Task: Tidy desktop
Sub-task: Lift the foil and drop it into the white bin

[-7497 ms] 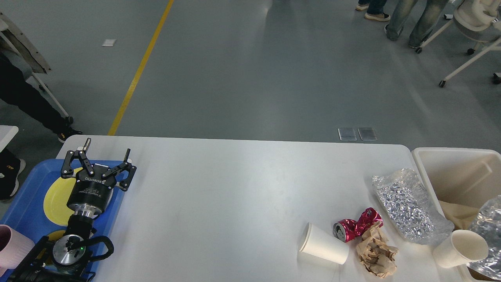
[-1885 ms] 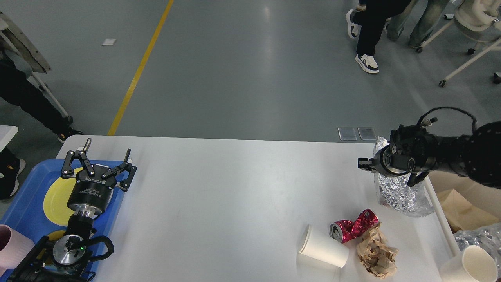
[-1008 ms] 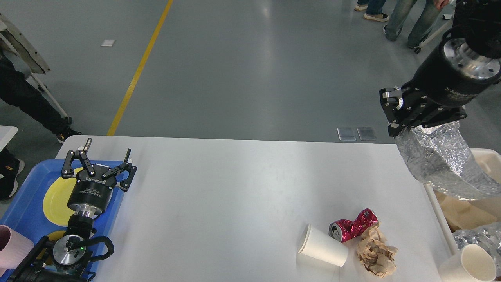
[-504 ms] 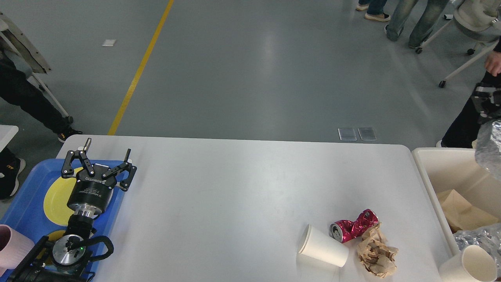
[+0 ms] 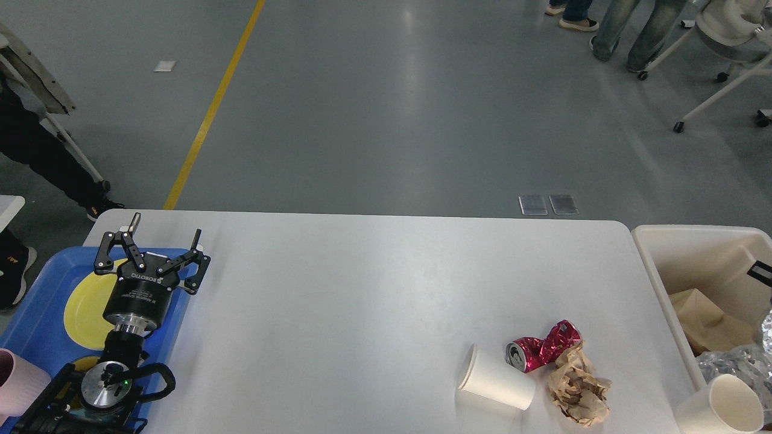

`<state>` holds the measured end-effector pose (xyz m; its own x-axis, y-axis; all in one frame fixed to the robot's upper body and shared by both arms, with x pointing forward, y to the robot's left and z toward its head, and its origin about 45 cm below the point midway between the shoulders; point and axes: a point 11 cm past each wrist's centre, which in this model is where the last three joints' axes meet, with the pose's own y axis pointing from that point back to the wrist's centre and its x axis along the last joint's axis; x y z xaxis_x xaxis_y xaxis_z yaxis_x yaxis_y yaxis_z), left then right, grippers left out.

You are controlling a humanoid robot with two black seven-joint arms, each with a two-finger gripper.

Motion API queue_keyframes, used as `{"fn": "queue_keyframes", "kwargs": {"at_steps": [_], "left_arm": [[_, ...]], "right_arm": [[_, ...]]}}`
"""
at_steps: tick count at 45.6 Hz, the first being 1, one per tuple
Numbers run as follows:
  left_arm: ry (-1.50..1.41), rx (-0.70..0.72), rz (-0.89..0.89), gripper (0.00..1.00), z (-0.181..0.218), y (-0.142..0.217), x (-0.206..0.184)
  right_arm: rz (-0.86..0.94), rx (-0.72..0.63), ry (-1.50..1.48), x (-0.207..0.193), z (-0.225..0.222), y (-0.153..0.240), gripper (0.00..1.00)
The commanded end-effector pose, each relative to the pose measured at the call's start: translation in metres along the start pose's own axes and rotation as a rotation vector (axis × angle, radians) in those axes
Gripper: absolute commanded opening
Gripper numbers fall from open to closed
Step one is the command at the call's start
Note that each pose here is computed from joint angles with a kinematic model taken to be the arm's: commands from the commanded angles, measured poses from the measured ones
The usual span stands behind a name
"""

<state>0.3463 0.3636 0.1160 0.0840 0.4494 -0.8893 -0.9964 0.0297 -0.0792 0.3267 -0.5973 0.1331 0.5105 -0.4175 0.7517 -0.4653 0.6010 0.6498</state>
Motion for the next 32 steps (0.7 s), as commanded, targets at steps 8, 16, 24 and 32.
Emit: {"fn": "queue_keyframes", "kwargs": {"at_steps": [8,16,24,32], "left_arm": [[0.000,0.000,0.000,0.97,0.000,0.000,0.000],[0.000,0.000,0.000,0.97,0.000,0.000,0.000],[0.000,0.000,0.000,0.97,0.000,0.000,0.000],[0.000,0.000,0.000,0.97,0.000,0.000,0.000]], "right_arm": [[0.048,-0.007,0.009,-0.060,0.006,-0.008,0.00],[0.022,-0.008,0.019,-0.078,0.005,-0.009,0.00],[0.005,-0.012,0.023,-0.090,0.007,-0.009,0.00],[0.088,-0.011,0.021,-0.083,0.009,-0.009,0.77]]}}
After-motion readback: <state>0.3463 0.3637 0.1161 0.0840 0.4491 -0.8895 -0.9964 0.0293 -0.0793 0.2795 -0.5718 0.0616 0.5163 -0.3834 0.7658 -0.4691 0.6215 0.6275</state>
